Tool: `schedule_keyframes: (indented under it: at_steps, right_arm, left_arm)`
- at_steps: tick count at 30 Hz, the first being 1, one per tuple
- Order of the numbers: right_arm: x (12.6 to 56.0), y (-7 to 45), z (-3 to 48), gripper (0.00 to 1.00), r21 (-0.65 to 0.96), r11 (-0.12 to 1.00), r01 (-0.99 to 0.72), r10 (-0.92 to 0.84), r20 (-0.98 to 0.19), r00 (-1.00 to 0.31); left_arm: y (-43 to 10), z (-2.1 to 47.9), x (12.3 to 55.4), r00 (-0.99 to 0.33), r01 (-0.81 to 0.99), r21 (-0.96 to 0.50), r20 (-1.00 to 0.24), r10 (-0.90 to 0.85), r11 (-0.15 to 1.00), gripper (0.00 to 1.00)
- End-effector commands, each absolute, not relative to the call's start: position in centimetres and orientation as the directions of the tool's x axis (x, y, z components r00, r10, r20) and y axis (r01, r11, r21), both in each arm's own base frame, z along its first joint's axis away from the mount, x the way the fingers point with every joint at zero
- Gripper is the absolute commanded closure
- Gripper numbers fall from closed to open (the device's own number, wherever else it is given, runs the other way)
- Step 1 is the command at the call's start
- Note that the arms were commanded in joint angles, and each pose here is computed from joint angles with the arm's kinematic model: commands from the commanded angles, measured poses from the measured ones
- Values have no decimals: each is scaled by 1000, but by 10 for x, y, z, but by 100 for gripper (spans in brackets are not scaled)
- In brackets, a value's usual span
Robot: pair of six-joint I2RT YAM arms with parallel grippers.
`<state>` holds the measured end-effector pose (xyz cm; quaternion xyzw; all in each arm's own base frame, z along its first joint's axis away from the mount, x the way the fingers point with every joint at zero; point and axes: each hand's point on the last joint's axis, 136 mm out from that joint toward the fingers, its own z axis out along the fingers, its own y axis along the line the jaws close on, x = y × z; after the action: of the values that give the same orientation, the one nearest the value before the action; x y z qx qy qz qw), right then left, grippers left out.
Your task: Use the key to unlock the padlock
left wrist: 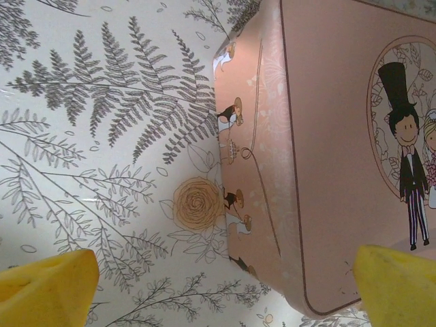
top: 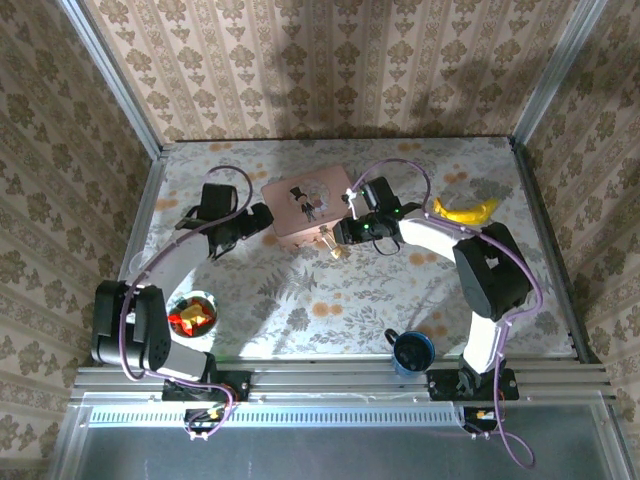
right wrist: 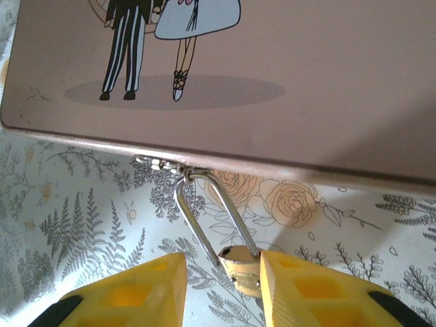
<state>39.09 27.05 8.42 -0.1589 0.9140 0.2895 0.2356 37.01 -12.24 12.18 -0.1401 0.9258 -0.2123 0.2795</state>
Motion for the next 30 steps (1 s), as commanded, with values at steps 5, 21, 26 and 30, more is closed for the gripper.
schedule_keyframes:
  at_steps: [5,21,26,30]
  right_arm:
    - [401,276,71,66,462,779,-424,-157,-511,-845]
    - [404,293,57,65,473,767,-433,-176,-493,-852]
    - [404,295,51,65,461,777,-428,-182,-487,-854]
    - [405,296,49,65,459,781,-424,-179,-486,-855]
  left_arm:
    - [-140,116,377,-820,-96,-509,-446,-358,855,6]
    - [-175,98,377,-863,-41,-491,-421,-278,870,18]
    - [-179,95,377,-868,-38,-493,-415,-273,869,22]
    - [-181,92,376,-872,-39,-493,-408,-270,869,24]
